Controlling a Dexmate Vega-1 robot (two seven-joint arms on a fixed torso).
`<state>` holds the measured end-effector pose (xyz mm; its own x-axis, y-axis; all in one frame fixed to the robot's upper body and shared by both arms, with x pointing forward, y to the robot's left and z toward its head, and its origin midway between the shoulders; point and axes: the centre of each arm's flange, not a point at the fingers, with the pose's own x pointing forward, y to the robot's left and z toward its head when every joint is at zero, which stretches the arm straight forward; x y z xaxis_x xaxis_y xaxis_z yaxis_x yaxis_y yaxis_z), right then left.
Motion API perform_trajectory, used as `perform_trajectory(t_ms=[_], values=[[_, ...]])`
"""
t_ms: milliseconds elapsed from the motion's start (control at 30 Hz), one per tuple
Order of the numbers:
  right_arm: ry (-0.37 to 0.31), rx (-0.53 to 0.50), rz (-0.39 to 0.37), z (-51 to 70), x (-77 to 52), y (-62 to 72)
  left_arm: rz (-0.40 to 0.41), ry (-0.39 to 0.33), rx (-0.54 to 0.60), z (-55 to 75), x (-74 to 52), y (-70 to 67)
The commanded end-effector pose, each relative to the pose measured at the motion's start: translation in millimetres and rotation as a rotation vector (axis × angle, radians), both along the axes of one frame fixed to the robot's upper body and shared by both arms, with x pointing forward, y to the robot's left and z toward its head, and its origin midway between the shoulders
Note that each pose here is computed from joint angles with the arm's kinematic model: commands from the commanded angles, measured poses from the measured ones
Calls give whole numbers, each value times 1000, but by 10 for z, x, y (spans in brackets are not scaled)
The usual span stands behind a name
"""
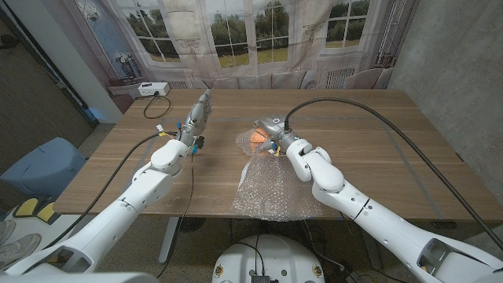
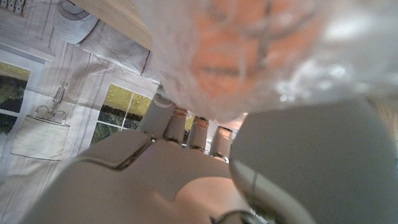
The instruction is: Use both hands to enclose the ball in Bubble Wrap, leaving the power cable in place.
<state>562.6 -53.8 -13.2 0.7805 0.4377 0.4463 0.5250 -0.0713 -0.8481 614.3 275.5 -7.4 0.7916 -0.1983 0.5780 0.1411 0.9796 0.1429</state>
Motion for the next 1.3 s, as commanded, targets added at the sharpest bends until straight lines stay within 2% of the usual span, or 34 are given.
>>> perform_trajectory(t_ms=[33,233,400,633,833,1033,1300], values=[[-106,53,68,188,-113,-26,3,-3,-5,-18,-28,12],[-145,75,95,269,-151,-39,-2,-3,-2,-32,-38,-12],[-187,90,100,383,-151,-51,-9,-2,12,-52,-67,-46],[-228,121,103,579,-32,-78,35,-15,83,-38,-183,-65],[-278,150,88,746,62,-97,32,-38,106,5,-287,-91],[-333,178,72,907,115,-130,-25,-52,161,64,-346,-178],[-384,214,46,1048,199,-199,-120,-58,226,119,-369,-289]])
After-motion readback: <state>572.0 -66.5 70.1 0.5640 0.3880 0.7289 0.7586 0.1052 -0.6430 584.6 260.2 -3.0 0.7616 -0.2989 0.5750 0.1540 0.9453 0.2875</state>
